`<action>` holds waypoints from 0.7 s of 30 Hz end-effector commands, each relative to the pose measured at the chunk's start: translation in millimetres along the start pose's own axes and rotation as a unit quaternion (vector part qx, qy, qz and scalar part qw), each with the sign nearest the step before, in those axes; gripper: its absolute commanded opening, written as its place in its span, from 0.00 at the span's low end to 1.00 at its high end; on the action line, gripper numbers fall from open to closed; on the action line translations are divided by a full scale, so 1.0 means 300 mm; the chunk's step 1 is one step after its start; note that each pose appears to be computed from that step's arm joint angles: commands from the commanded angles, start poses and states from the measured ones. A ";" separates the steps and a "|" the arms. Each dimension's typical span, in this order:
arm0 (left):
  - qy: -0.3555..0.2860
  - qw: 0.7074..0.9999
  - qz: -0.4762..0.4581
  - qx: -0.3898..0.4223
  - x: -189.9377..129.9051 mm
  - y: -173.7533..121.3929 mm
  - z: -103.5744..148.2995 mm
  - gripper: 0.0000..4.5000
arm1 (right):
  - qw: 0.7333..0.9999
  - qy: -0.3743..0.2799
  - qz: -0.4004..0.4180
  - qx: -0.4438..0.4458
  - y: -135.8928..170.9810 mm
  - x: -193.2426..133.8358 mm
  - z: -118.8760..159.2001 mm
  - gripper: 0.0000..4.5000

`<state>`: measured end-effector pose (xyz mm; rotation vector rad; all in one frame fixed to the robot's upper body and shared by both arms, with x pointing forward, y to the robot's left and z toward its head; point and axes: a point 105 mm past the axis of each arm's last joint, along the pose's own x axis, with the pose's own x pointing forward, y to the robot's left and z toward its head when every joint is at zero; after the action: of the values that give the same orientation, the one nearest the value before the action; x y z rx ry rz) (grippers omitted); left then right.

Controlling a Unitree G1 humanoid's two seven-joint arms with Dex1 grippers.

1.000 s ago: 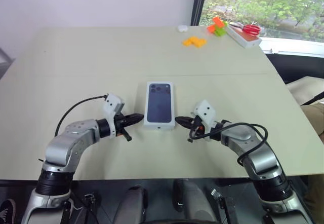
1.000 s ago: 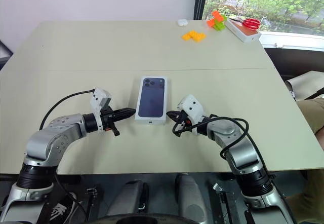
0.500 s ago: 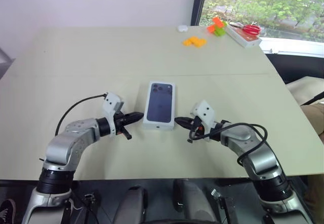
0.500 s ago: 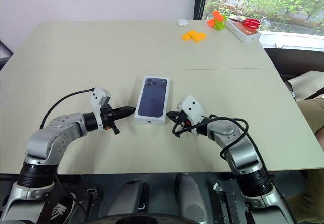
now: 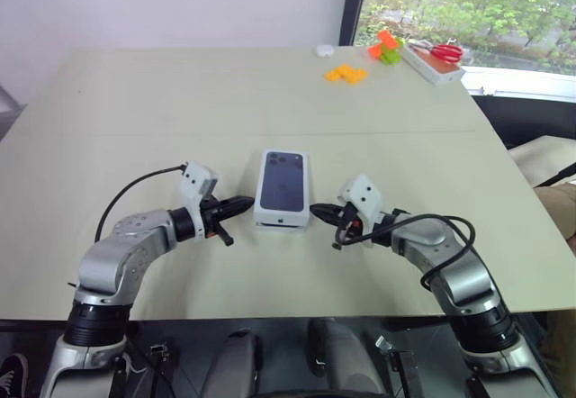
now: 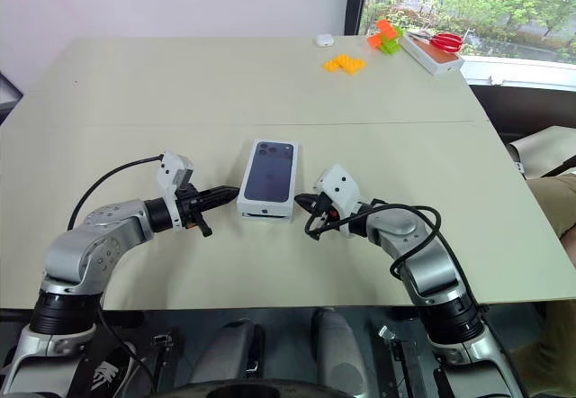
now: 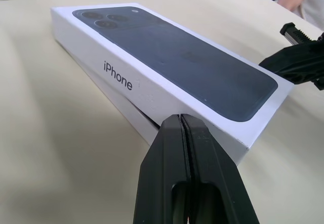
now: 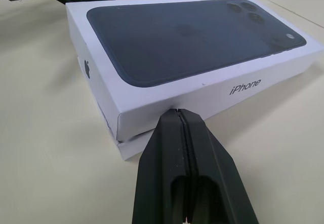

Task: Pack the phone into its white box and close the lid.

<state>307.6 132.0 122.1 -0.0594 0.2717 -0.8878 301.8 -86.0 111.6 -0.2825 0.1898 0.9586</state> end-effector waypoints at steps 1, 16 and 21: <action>-0.012 0.999 -0.036 0.013 0.011 -0.048 0.024 0.01 | 0.999 -0.030 0.023 -0.022 0.032 0.002 0.064 0.00; 0.011 1.000 -0.013 0.009 -0.023 -0.015 -0.033 0.01 | 0.999 -0.013 0.017 -0.038 0.018 -0.002 0.028 0.00; -0.002 1.000 0.007 0.007 -0.049 0.027 0.000 0.01 | 0.999 -0.012 0.000 -0.042 -0.027 -0.025 0.033 0.00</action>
<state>299.4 138.6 109.4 -0.0511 0.3144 -0.9002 300.0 -87.9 108.6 -0.3349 0.1853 0.9839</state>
